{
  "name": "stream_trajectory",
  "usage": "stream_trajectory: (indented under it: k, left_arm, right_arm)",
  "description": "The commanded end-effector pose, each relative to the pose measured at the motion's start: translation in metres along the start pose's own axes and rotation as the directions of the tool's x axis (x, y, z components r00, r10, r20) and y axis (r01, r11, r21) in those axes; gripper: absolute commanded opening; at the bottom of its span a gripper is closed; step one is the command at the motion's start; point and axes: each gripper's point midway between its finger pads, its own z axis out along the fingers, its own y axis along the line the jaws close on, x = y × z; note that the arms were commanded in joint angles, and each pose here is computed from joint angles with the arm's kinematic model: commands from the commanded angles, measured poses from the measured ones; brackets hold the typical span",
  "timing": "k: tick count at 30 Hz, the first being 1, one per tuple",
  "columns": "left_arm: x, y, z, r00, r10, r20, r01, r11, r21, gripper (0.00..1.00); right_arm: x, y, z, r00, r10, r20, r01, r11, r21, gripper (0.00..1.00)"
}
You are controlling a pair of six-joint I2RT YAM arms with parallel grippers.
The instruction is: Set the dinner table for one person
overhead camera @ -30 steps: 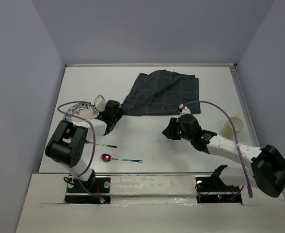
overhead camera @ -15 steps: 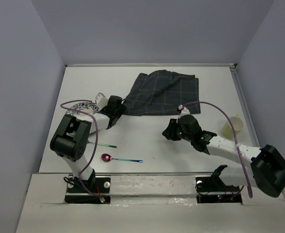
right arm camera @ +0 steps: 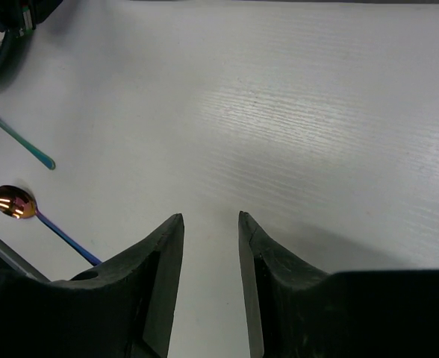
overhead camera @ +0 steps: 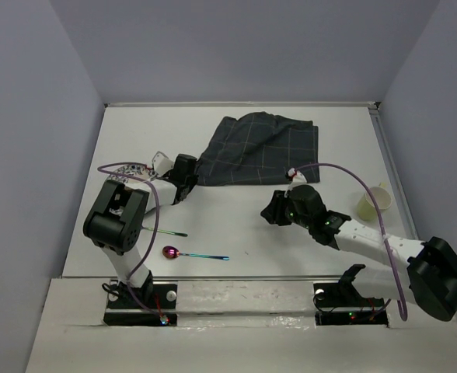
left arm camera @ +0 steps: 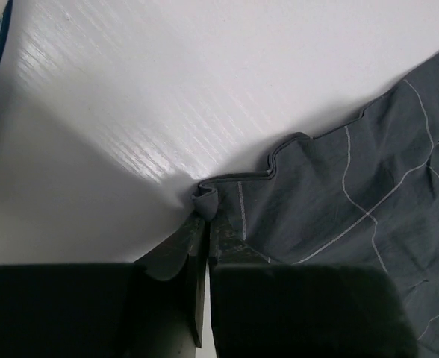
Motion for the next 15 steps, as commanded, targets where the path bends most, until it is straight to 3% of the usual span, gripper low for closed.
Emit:
stream_trajectory:
  k: [1, 5, 7, 10, 11, 12, 15]
  left_arm:
    - [-0.018, 0.003, -0.006, 0.997, 0.018, 0.07, -0.016, 1.0, -0.022, 0.1]
    - [-0.023, 0.001, -0.016, 0.995, 0.043, 0.088, -0.043, 0.999, 0.0, 0.01]
    - [-0.021, 0.003, -0.02, 0.995, 0.05, 0.086, -0.052, 0.999, 0.013, 0.0]
    - [-0.024, 0.0, -0.031, 0.993, 0.065, 0.101, -0.071, 0.996, 0.054, 0.0]
    - [-0.026, -0.004, -0.035, 0.992, 0.066, 0.107, -0.074, 0.994, 0.074, 0.0]
    - [-0.024, -0.002, -0.037, 0.991, 0.085, 0.108, -0.094, 0.992, 0.082, 0.0]
    - [-0.021, -0.004, -0.045, 0.989, 0.1, 0.112, -0.113, 0.986, 0.122, 0.0]
  right_arm:
    - [-0.018, 0.005, -0.003, 0.998, -0.021, 0.065, 0.021, 1.0, -0.004, 0.42]
    - [-0.034, 0.002, -0.005, 0.995, -0.031, 0.094, 0.026, 0.998, 0.052, 0.47]
    - [-0.044, -0.008, -0.003, 0.992, -0.048, 0.119, 0.032, 0.991, 0.132, 0.52]
    - [-0.068, -0.031, -0.002, 0.989, -0.041, 0.142, 0.007, 0.974, 0.228, 0.5]
    - [-0.075, -0.04, -0.002, 0.989, -0.029, 0.144, -0.009, 0.967, 0.254, 0.43]
    - [-0.095, -0.059, -0.005, 0.983, 0.002, 0.186, -0.057, 0.955, 0.291, 0.17]
    - [-0.123, -0.09, -0.005, 0.975, 0.026, 0.22, -0.103, 0.933, 0.346, 0.03]
